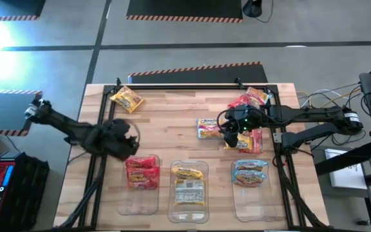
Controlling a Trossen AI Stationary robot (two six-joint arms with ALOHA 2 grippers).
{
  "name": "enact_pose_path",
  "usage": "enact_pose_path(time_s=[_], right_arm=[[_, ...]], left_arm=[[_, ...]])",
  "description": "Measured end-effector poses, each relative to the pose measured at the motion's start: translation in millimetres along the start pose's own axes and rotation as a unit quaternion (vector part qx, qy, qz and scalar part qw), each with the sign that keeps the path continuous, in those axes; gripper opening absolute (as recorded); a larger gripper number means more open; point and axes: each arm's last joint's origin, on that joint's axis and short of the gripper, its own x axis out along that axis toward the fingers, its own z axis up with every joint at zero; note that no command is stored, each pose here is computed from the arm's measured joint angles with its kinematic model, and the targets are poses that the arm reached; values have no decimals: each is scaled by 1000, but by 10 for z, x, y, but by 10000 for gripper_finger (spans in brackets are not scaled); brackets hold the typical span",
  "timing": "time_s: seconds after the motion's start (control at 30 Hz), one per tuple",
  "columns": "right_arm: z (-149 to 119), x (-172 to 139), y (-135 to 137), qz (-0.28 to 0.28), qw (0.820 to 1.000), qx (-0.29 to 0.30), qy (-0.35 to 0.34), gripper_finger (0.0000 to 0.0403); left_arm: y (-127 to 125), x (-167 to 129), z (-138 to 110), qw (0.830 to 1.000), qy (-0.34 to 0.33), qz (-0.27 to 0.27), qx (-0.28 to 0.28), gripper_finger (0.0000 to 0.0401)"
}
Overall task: Sort Maruchan noodles
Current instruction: Put the yellow noodle pack into the middle transparent bin
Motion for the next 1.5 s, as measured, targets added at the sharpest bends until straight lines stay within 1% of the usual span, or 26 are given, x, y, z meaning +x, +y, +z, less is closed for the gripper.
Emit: enact_pose_path(time_s=[0.07,0.17,0.33,0.4,0.53,0.57,0.6,0.7,0.8,0.9,0.97,1.13,1.4,1.5], right_arm=[[0,0,-1,0,1000,0,0,128],[0,0,-1,0,1000,0,0,128],[1,0,0,0,1000,0,0,128],[0,0,0,0,1000,0,0,128],[1,0,0,0,1000,0,0,128],[1,0,-1,0,1000,0,0,128],[0,0,0,0,1000,0,0,128],[1,0,-1,0,1000,0,0,128],[0,0,0,0,1000,0,0,128],[0,0,0,0,1000,0,0,128],[0,0,-1,0,1000,0,0,128],[0,0,0,0,1000,0,0,128],[1,0,0,0,1000,0,0,128],[0,0,0,0,1000,0,0,128]], left_arm=[[27,105,92,1000,15,-4,13,220],[97,293,217,999,34,-4,16,220],[267,610,421,999,42,11,7,220],[349,729,514,999,44,25,-3,220],[592,947,679,994,57,86,-47,220],[659,1000,715,992,65,93,-56,220],[716,1057,752,991,74,92,-63,220],[868,1238,871,990,90,64,-83,220],[978,1410,976,989,82,44,-111,220],[1048,1537,1015,985,79,58,-138,220],[1090,1601,1002,982,88,81,-149,220],[1166,1734,956,971,109,145,-153,220],[1292,1896,974,967,109,166,-161,220],[1360,1922,970,965,117,176,-154,220]])
